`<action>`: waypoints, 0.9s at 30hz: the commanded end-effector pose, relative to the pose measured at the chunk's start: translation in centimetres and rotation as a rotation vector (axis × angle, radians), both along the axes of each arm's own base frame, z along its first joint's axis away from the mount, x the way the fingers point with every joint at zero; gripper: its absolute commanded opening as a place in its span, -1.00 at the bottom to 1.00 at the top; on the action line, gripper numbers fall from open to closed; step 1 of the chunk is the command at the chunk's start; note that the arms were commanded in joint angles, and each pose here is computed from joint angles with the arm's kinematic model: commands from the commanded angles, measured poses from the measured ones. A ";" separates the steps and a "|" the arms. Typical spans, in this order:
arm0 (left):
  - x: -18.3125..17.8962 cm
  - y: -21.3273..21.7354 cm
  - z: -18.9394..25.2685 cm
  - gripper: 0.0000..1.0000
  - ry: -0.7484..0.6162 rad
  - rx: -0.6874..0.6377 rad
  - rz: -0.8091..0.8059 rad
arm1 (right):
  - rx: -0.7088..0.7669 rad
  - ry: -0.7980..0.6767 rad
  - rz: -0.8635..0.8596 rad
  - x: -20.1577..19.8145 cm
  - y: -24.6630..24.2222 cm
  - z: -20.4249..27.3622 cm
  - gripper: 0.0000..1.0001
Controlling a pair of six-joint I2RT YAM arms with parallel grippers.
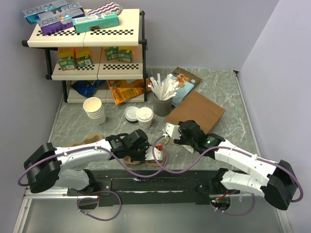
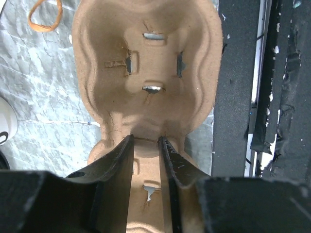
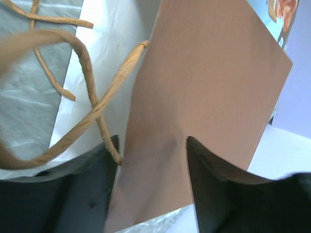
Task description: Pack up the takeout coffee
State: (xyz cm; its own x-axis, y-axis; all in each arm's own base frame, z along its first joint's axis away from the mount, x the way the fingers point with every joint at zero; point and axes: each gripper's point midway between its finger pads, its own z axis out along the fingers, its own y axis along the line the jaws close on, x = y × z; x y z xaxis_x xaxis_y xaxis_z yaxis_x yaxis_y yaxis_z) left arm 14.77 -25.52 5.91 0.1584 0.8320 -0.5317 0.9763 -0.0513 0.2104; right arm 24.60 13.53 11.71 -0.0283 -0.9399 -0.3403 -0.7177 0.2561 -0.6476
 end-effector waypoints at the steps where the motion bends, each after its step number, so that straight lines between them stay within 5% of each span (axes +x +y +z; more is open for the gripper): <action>1: -0.2 -0.4 0.0 -0.62 0.003 0.004 -0.008 | 0.047 -0.059 -0.033 1.1 -0.5 2.8 0.11; 16: -1.2 -0.8 -1.3 -0.31 0.029 0.041 -0.043 | 0.126 -0.001 -0.099 1.3 -2.7 4.7 -0.40; 18: -1.3 -0.9 -1.6 -0.31 0.033 0.050 -0.044 | 0.134 0.003 -0.100 1.3 -2.8 5.0 -0.59; 22: -1.2 -1.1 -1.9 -0.57 0.040 0.061 -0.033 | 0.153 0.007 -0.099 1.1 -2.8 5.8 -1.00; 27: -1.4 -1.0 -2.1 -0.98 0.047 0.070 -0.022 | 0.148 0.017 -0.104 1.0 -3.2 6.4 -1.00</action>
State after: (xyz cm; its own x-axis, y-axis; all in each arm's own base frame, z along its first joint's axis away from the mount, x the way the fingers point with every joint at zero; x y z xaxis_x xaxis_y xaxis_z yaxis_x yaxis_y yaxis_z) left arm 14.57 -27.65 5.68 0.1998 0.8264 -0.5265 0.9696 -0.0892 0.2280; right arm 25.54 10.40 15.80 -0.1380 -0.8856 -0.4434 -0.7062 0.4019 -0.5829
